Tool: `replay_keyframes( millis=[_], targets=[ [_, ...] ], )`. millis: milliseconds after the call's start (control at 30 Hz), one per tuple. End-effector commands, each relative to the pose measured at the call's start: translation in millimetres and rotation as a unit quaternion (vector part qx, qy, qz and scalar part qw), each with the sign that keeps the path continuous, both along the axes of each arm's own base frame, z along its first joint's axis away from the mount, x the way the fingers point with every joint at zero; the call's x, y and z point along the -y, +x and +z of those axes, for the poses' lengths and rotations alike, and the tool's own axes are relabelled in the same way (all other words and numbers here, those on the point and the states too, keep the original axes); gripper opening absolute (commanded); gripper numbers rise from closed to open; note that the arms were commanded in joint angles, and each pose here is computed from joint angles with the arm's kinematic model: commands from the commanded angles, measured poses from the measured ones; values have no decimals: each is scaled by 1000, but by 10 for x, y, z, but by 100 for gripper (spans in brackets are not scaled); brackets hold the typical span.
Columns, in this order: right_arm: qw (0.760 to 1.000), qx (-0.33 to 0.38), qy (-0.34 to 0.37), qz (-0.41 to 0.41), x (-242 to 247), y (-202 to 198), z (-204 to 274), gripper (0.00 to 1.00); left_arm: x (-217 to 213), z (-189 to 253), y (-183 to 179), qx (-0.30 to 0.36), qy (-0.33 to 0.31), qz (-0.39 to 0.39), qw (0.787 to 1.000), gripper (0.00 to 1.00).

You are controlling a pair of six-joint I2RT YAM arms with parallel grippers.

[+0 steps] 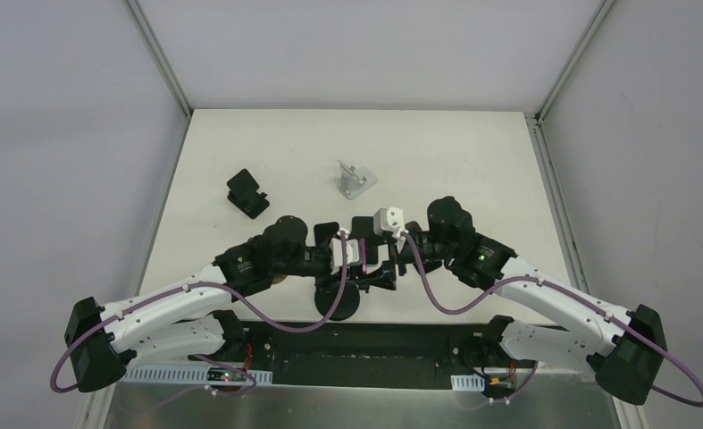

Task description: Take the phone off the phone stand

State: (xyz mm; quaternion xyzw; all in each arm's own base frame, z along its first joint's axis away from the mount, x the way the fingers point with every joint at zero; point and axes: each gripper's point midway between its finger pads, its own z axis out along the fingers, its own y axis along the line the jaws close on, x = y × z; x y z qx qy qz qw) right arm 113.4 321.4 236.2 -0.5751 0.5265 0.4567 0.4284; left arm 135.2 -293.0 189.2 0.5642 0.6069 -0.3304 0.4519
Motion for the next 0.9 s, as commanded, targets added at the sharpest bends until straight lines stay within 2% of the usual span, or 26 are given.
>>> replay_keyframes(
  millis=[0, 67, 267, 333, 433, 500, 567, 633, 700, 867],
  targets=[
    [998, -36, -8, 46, -18, -200, 21, 0, 152, 466, 118, 37, -60, 8, 997, 36],
    [998, -39, -7, 50, -23, -212, 26, 0, 150, 459, 124, 34, -60, 10, 998, 29],
    [997, -46, -8, 55, -29, -232, 21, 0, 147, 439, 114, 29, -59, 10, 998, 18],
    [997, -49, -9, 56, -28, -238, 22, 2, 139, 428, 120, 27, -59, 14, 998, 8],
    [997, -58, -9, 53, -29, -241, 34, 28, 129, 417, 128, 26, -58, 18, 998, 1],
    [997, -61, -10, 44, -28, -222, 41, 42, 121, 418, 128, 25, -59, 21, 998, 0],
    [997, -69, -10, 28, -31, -188, 64, 64, 117, 413, 140, 21, -59, 27, 998, 0],
    [997, -81, -5, 13, -35, -165, 113, 78, 111, 415, 140, 22, -59, 28, 998, 0],
    [996, -92, 2, 3, -38, -155, 164, 86, 103, 416, 133, 23, -60, 28, 998, 0],
    [994, -107, 9, -5, -37, -164, 221, 97, 78, 406, 132, 26, -60, 31, 997, 0]
  ],
)
